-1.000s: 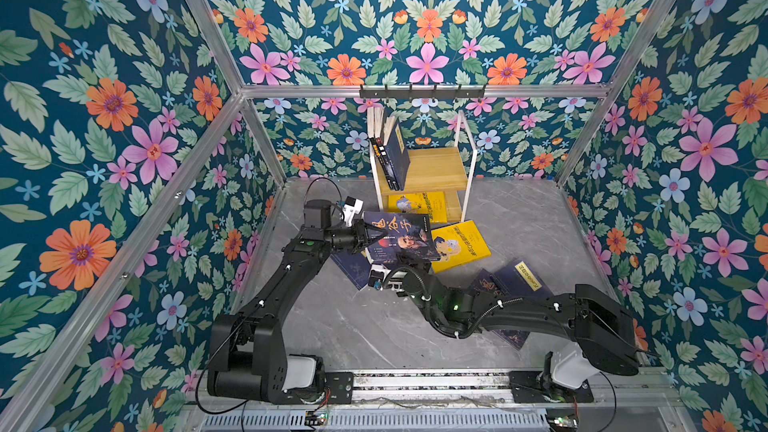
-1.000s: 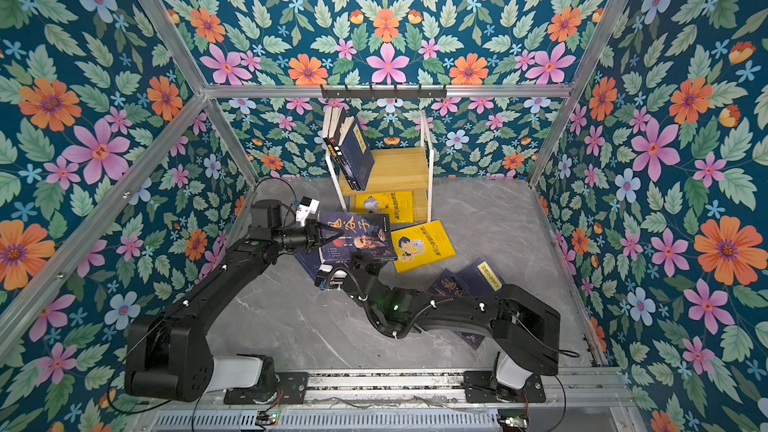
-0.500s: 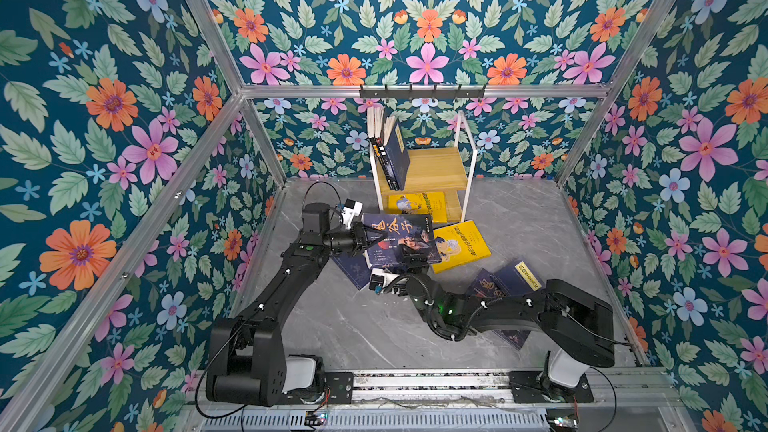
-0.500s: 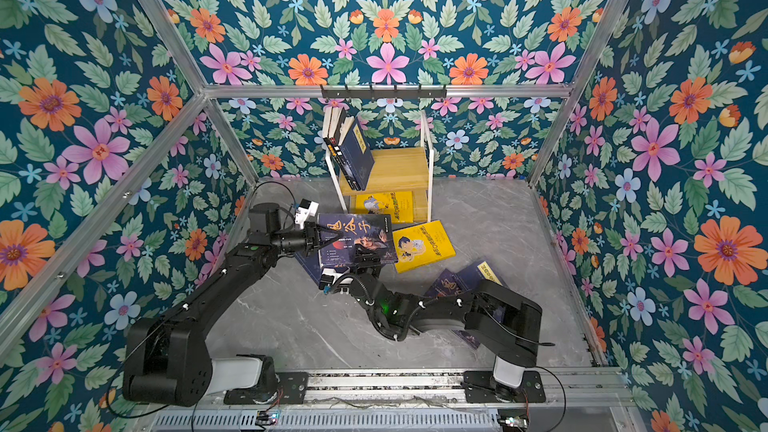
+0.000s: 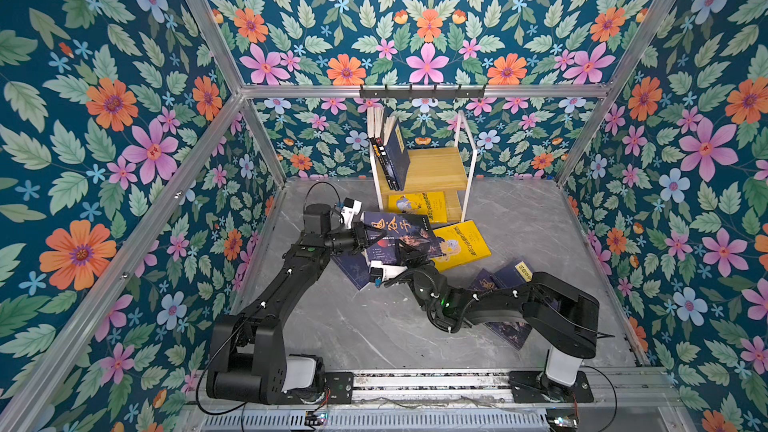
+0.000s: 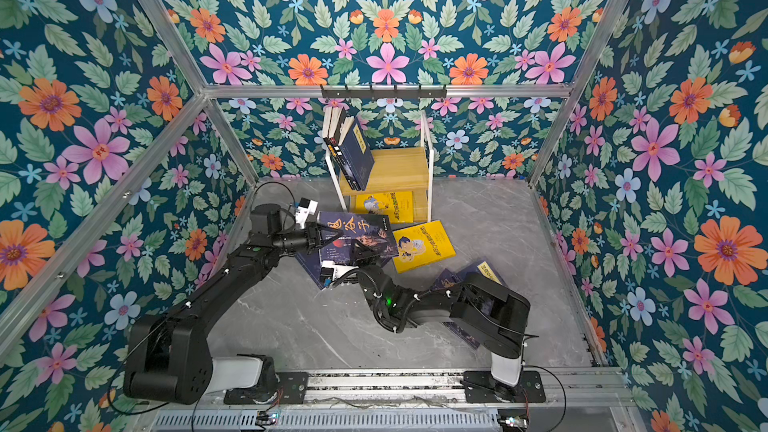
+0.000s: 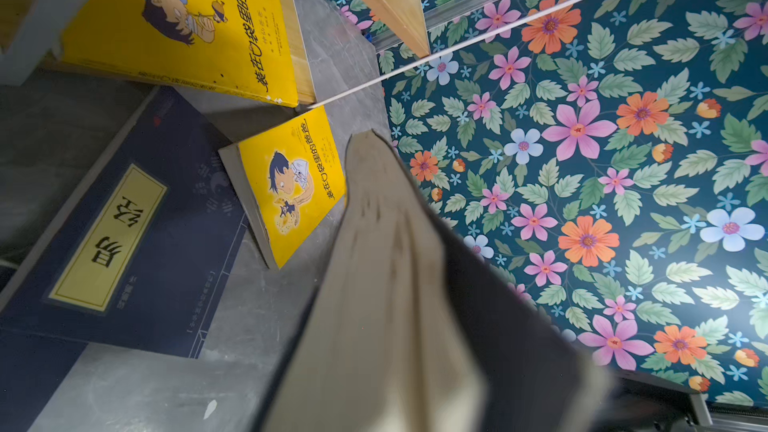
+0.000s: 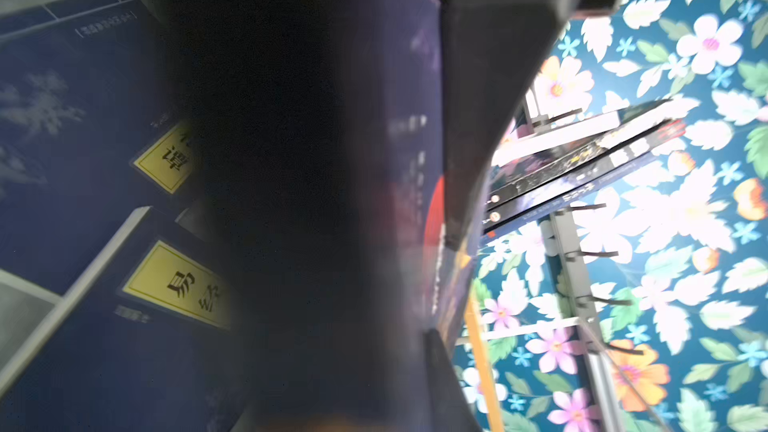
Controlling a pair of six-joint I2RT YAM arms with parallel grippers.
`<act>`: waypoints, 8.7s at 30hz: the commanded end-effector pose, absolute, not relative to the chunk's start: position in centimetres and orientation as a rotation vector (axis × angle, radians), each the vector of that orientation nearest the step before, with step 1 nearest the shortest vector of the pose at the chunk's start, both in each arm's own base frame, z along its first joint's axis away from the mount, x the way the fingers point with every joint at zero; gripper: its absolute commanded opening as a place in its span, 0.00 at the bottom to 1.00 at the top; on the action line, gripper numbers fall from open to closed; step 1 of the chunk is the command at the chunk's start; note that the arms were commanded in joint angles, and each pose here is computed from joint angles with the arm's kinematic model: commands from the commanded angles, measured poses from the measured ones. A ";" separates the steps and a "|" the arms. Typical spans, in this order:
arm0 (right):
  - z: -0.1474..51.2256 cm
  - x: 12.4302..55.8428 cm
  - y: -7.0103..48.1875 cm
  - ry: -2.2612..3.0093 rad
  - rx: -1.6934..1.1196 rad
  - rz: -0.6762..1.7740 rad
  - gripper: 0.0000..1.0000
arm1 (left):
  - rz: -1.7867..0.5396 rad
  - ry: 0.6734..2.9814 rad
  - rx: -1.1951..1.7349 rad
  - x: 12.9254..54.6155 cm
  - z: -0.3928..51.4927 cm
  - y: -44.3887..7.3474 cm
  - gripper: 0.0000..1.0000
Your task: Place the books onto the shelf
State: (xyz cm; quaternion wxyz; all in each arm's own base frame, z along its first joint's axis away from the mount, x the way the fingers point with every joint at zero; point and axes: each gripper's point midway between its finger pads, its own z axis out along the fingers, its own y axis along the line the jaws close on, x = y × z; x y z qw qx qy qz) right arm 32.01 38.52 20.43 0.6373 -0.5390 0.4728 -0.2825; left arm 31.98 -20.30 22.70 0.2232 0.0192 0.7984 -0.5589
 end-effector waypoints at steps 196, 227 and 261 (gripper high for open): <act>10.0 47.6 30.2 1.729 -1.772 -0.119 0.54 | -0.748 2.169 -0.047 35.2 22.4 -6.2 1.00; 8.6 52.1 27.3 1.773 -1.665 -0.192 0.35 | -0.752 2.172 -0.049 35.2 22.2 -6.3 1.00; 17.2 36.3 16.9 2.323 -0.607 0.095 0.88 | -0.903 2.182 0.006 34.7 21.0 -9.0 1.00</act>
